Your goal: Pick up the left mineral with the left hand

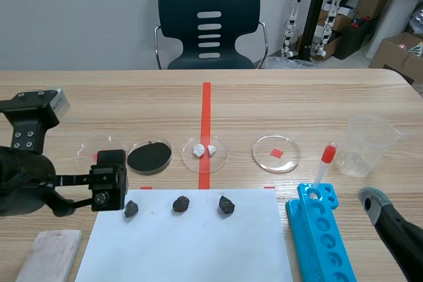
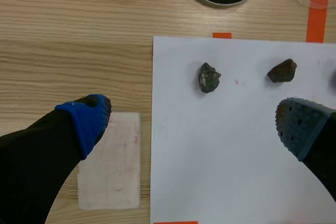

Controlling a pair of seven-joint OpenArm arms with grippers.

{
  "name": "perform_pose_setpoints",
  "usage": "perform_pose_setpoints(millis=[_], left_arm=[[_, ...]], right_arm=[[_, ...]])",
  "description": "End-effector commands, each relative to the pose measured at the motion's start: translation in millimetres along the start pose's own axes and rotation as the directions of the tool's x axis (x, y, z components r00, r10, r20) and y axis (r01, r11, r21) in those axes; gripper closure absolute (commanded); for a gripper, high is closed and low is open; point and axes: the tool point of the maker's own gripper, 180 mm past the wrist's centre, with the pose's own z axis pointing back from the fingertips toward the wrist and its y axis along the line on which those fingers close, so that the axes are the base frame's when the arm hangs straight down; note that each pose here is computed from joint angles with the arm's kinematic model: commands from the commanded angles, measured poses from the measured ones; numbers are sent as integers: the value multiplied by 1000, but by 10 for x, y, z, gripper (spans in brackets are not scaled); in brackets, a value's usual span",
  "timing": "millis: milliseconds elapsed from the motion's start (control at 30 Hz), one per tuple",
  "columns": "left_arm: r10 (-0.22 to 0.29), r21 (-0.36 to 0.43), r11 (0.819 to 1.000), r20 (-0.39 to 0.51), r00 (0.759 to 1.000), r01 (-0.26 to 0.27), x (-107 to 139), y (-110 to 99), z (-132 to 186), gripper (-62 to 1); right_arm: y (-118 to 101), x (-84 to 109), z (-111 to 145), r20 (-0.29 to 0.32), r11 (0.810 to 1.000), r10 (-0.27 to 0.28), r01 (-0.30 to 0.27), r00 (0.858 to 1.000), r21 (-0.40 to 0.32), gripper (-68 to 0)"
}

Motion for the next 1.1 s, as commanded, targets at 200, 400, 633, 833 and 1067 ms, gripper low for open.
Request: perform_pose_setpoints(millis=[200,400,633,833,1067], left_arm=[[47,112,993,-102,994,-35,-45,80,-191,-623],[72,140,989,-216,974,-42,-144,53,-331,-623],[44,130,991,-290,956,-6,-220,-99,-481,-623],[21,108,994,-295,955,11,-188,-264,-555,-623],[54,151,989,-342,938,-2,-276,-241,-699,-623]], right_arm=[[-13,91,-30,32,1000,9,-9,999,6,-679],[-13,91,-30,32,1000,9,-9,999,6,-679],[-13,91,-30,32,1000,9,-9,999,6,-679],[-13,91,-30,32,1000,9,-9,999,6,-679],[-13,91,-30,32,1000,9,-9,999,6,-679]])
